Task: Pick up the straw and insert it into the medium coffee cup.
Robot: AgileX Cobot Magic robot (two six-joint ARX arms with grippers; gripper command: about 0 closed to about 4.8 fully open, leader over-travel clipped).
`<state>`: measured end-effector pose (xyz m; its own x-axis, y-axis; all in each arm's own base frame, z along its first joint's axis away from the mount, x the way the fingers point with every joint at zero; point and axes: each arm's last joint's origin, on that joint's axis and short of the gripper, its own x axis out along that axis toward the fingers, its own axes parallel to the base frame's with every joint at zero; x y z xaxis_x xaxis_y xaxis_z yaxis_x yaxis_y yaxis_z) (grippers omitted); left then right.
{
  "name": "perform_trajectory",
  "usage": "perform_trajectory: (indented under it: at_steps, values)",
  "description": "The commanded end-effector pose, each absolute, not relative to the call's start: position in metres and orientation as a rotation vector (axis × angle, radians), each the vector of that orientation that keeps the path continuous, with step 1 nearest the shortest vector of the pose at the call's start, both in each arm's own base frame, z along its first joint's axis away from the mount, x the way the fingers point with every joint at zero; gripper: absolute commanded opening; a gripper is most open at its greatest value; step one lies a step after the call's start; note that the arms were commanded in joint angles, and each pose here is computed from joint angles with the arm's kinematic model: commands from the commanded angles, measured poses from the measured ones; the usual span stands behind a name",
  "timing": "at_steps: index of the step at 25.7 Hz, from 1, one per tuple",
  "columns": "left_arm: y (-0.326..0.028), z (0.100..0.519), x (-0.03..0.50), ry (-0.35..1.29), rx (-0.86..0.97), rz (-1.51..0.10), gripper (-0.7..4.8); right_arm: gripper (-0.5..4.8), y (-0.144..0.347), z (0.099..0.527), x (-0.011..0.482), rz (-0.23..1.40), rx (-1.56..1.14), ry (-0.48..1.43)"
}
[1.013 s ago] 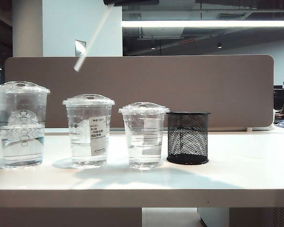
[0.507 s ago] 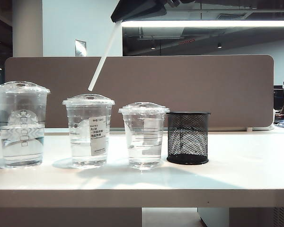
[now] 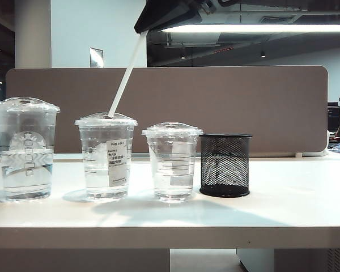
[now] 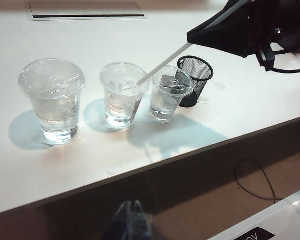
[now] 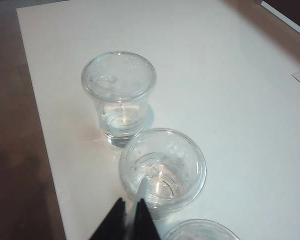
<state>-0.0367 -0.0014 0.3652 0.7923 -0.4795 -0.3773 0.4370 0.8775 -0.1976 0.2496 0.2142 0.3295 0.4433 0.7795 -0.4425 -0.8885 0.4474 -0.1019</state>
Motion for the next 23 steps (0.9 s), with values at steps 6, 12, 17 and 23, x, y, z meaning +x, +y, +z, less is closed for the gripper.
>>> perform_trajectory:
  at_steps: [6, 12, 17, 23]
  values:
    - [-0.001, 0.366, -0.037, 0.426, -0.104, -0.497, -0.04, 0.4, 0.219, 0.326, 0.254, 1.063, -0.346, 0.35]
    - [-0.001, 0.366, -0.037, 0.426, -0.104, -0.497, -0.04, 0.53, 0.226, 0.317, 0.263, 1.063, -0.347, 0.337]
    - [-0.001, 0.366, -0.037, 0.426, -0.104, -0.497, -0.04, 2.54, 0.236, 0.311, 0.276, 1.057, -0.334, 0.255]
    - [-0.001, 0.366, -0.037, 0.426, -0.105, -0.497, -0.04, 3.46, 0.237, 0.327, 0.28, 0.957, -0.321, 0.099]
